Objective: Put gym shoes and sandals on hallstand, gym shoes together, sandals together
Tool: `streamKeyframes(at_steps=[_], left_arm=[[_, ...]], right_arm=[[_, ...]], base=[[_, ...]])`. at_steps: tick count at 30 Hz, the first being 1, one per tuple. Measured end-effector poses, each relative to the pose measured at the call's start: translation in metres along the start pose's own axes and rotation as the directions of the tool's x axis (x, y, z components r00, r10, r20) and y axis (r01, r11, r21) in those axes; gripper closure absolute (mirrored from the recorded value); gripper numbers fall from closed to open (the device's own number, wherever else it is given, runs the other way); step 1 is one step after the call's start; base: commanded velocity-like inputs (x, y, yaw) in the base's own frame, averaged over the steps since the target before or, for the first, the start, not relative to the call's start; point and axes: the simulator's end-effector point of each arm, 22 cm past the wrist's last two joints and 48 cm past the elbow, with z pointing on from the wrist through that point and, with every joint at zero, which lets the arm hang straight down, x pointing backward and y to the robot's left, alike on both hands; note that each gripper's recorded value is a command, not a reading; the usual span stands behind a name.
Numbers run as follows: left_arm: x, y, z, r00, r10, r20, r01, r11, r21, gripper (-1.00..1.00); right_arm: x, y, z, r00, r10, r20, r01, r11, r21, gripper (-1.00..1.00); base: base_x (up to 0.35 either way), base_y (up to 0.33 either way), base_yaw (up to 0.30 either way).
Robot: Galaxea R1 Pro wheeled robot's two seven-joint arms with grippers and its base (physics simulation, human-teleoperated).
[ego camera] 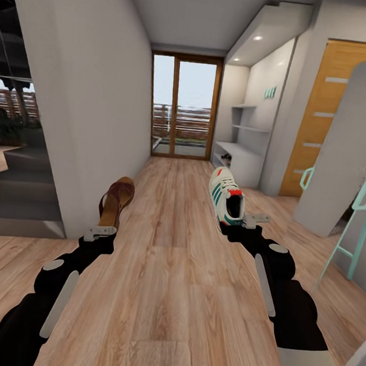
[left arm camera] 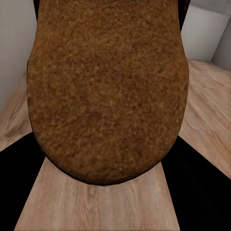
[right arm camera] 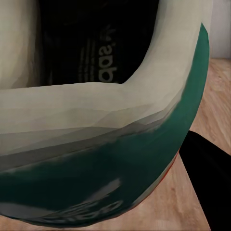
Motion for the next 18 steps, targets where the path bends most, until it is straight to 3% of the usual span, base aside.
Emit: streamKeyframes(at_steps=[18], left_arm=[[-0.0001, -0.0006, 0.0001, 1.0, 0.001, 0.001, -0.001, 1.0, 0.0, 1.0]], right_arm=[[0.0001, 0.0008, 0.0, 1.0, -0.001, 0.0, 0.001, 1.0, -0.005, 1.0]], base=[[0.344, 0.0, 0.0]])
